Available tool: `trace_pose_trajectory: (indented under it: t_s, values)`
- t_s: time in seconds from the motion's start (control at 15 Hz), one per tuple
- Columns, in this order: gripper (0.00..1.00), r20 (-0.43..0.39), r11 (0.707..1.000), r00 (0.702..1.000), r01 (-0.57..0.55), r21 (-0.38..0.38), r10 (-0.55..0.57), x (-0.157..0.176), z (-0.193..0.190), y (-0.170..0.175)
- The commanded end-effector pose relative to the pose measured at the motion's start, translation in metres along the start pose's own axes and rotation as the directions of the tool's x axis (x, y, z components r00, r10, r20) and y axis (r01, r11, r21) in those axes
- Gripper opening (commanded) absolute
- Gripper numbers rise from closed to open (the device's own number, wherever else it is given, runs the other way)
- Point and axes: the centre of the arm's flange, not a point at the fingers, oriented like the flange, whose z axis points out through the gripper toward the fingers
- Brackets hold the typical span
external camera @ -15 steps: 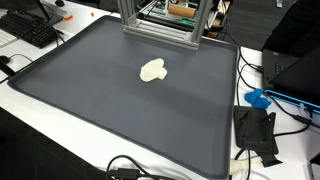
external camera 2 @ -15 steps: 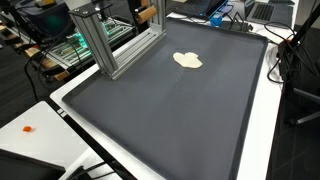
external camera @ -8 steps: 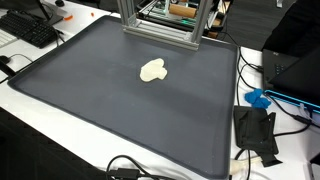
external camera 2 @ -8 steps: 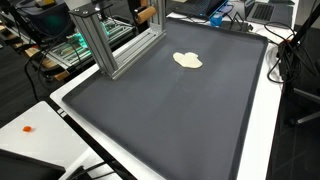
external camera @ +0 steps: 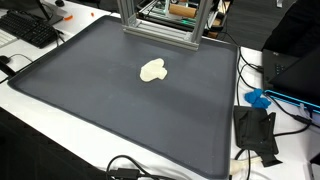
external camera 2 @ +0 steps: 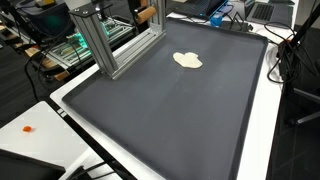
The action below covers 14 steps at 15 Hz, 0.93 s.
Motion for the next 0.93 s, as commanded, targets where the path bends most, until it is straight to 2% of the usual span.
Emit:
trace_pose_trajectory:
  t_s: [0.0, 0.27, 0.53, 0.73, 0.8, 0.87]
  values:
    - [1.0, -0.034, 0.999, 0.999, -0.04, 0.005, 0.04, 0.049, 0.032, -0.005]
    - [1.0, -0.071, 0.998, 0.995, -0.066, 0.002, 0.066, 0.086, 0.071, 0.0]
    - [1.0, -0.063, 0.994, 0.992, -0.11, -0.024, 0.109, 0.111, 0.108, 0.007]
    - [1.0, -0.042, 0.989, 0.99, -0.138, -0.046, 0.136, 0.122, 0.128, 0.012]
    - [1.0, -0.045, 0.993, 0.992, -0.116, -0.029, 0.115, 0.107, 0.116, 0.015]
    - [1.0, -0.038, 0.992, 0.992, -0.123, -0.034, 0.122, 0.111, 0.121, 0.015]
